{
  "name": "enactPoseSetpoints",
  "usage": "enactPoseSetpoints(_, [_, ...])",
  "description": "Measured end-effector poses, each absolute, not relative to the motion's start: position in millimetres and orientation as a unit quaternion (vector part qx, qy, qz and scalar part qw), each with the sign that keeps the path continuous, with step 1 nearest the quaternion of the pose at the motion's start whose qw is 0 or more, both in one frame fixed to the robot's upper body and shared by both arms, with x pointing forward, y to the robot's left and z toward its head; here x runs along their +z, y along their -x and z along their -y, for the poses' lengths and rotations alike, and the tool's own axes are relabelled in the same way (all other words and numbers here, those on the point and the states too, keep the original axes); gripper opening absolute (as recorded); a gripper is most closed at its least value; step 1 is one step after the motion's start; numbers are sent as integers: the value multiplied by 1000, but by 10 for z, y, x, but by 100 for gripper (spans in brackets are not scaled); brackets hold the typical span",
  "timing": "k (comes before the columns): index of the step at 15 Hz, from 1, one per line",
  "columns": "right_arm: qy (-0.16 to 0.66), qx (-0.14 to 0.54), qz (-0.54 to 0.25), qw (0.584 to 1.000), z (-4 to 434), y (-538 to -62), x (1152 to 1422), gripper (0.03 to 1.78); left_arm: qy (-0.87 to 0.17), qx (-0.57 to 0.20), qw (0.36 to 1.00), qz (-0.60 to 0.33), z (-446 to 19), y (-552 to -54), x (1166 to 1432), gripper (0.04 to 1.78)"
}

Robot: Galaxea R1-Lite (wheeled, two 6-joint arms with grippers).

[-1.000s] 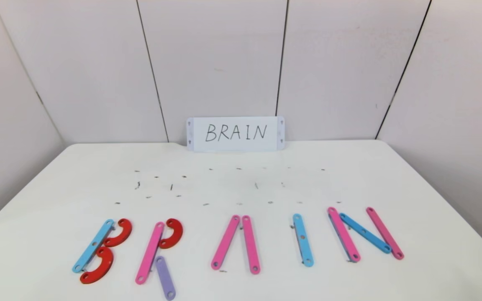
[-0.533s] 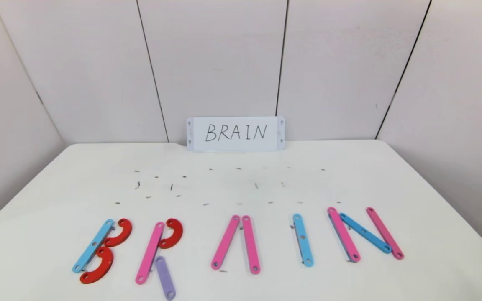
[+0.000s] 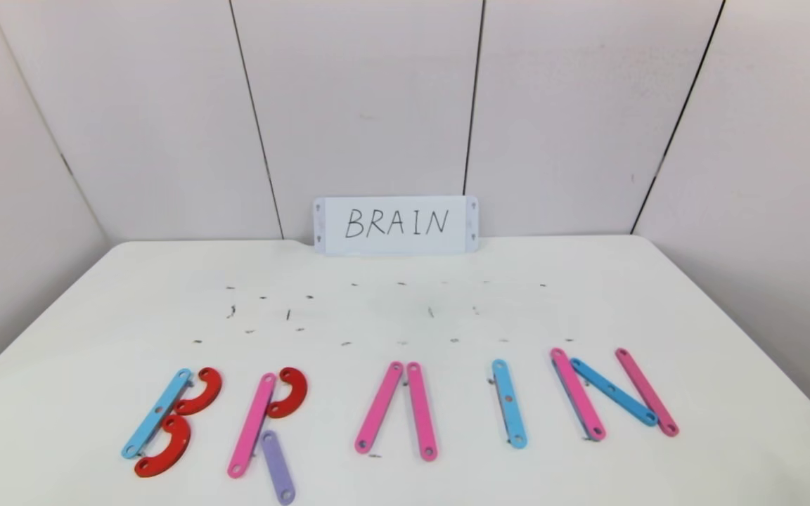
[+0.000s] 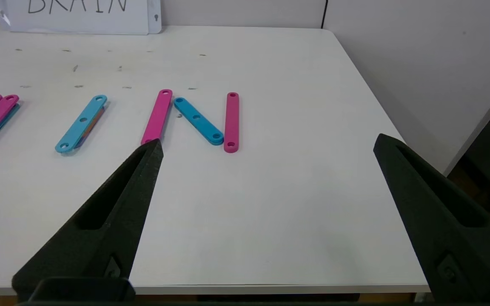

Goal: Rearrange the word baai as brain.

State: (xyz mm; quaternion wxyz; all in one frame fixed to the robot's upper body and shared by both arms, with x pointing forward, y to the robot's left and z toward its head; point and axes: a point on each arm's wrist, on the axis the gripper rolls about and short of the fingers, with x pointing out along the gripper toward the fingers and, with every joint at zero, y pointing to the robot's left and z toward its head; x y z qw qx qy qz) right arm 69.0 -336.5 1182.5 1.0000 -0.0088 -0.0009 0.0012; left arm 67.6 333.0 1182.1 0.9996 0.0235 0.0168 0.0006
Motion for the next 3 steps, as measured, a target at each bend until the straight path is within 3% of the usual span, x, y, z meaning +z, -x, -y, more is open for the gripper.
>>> enactPoseSetpoints(3, [6, 1, 1, 1000, 3366, -690, 11825, 174, -23, 1, 1000, -17, -3330, -676, 11821, 173])
